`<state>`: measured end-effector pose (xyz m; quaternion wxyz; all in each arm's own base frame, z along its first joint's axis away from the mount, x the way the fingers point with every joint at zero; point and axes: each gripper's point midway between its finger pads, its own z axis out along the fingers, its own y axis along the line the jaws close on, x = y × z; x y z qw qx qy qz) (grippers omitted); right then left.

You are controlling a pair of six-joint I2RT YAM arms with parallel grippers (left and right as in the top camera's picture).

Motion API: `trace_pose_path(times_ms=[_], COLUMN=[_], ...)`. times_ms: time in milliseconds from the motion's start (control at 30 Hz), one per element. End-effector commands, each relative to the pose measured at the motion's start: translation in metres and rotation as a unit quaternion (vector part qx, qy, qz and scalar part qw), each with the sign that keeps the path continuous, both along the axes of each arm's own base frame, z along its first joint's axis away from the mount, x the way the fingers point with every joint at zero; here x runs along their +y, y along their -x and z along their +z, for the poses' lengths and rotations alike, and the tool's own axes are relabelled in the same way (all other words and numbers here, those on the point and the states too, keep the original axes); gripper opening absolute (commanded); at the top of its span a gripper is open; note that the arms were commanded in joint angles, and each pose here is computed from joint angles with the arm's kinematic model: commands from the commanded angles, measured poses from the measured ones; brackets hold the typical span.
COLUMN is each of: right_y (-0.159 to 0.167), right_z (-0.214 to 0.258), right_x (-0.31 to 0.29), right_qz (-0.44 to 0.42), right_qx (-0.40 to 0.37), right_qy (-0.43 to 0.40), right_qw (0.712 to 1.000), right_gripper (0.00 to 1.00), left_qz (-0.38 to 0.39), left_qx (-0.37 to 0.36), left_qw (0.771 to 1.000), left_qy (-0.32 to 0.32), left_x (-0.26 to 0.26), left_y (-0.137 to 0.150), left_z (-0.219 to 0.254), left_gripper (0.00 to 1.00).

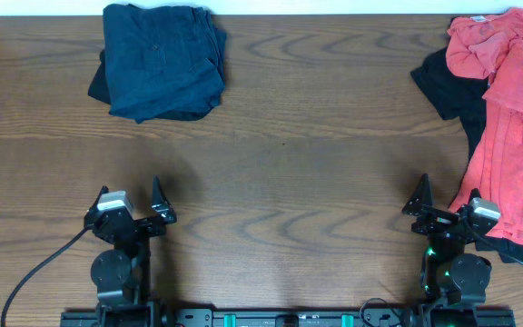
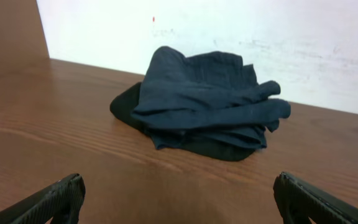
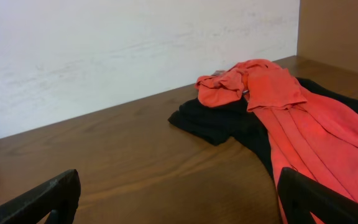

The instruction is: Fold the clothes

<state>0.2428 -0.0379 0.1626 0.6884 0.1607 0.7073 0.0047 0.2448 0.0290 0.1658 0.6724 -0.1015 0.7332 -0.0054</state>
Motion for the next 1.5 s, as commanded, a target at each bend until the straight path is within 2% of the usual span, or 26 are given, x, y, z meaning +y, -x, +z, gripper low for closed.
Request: trace_pose_path(times_ms=[0, 267, 1467], right_y=[0.0, 0.0, 0.0], right_z=[0.0, 0.0, 0.0], right_x=[0.001, 0.001, 0.001], right_qz=[0.001, 0.001, 0.001], right_qx=[0.001, 0.001, 0.001], right_qy=[0.007, 0.007, 0.007], right_qw=[1.0, 1.0, 1.0], right_gripper=[0.99, 0.99, 0.99], left_qz=[-0.003, -0.043, -0.041], left_qx=[-0.007, 0.025, 0.026], left_qw=[1.0, 0.999, 0.999], left_qy=[0.004, 0.011, 0.01], left_x=[-0.001, -0.015, -0.014], left_y=[0.001, 0.001, 0.001], left_z=[-0.006, -0.028, -0.028], left_gripper=[0.98, 0.98, 0.98])
